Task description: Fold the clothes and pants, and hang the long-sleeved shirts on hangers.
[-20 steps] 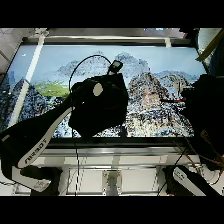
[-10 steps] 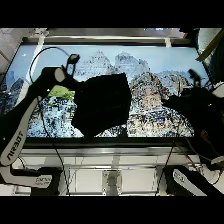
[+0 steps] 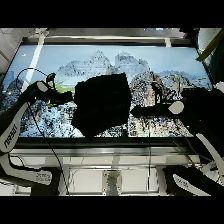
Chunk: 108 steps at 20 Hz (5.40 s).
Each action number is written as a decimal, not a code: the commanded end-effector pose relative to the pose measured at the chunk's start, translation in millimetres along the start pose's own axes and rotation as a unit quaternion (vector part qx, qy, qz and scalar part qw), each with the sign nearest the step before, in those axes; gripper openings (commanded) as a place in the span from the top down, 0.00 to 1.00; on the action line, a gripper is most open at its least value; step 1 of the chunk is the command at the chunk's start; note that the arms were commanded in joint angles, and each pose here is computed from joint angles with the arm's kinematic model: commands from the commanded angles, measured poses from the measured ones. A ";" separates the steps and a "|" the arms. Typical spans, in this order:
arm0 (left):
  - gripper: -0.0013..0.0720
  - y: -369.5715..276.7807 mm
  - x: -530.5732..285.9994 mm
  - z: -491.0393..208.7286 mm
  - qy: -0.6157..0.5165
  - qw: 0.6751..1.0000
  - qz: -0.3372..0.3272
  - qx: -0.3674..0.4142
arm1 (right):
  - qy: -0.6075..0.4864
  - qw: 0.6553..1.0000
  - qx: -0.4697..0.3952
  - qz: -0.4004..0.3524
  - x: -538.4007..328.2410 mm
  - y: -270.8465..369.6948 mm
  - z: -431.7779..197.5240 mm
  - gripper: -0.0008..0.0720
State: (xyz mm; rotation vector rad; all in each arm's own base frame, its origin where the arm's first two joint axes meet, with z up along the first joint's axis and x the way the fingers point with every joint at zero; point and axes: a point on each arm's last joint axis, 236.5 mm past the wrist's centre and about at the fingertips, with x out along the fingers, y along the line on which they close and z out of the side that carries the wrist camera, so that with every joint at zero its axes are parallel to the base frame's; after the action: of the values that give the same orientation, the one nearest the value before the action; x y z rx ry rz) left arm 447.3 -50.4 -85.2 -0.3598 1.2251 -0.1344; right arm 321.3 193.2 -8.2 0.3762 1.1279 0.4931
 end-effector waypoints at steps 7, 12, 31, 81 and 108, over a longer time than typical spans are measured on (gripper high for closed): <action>0.40 -37.6 30.6 8.6 -0.019 0.992 -0.118 -0.026 | -0.002 1.000 0.001 -0.001 12.4 4.6 -2.6 0.18; 0.95 -39.8 31.2 6.8 -0.013 0.992 -0.122 -0.023 | 0.002 1.000 0.014 -0.007 15.0 0.5 -4.2 0.19; 0.95 -26.7 -20.7 -11.3 0.034 0.993 -0.088 0.073 | 0.122 0.990 0.075 0.014 105.3 0.2 -23.6 0.29; 0.03 26.8 -54.5 -168.4 0.021 0.952 -0.105 -0.286 | -0.021 0.991 0.109 0.081 -15.0 18.5 -48.4 0.32; 0.95 1.9 -43.2 -159.9 -0.001 0.971 -0.106 -0.216 | 0.049 0.964 0.260 0.023 80.1 -2.0 -90.6 0.32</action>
State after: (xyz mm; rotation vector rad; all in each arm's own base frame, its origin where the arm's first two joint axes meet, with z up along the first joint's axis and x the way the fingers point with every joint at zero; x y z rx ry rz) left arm 285.4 -64.9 -93.7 -0.8926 1.1984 -0.0228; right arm 257.1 232.3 -80.2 0.7954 1.3019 0.3207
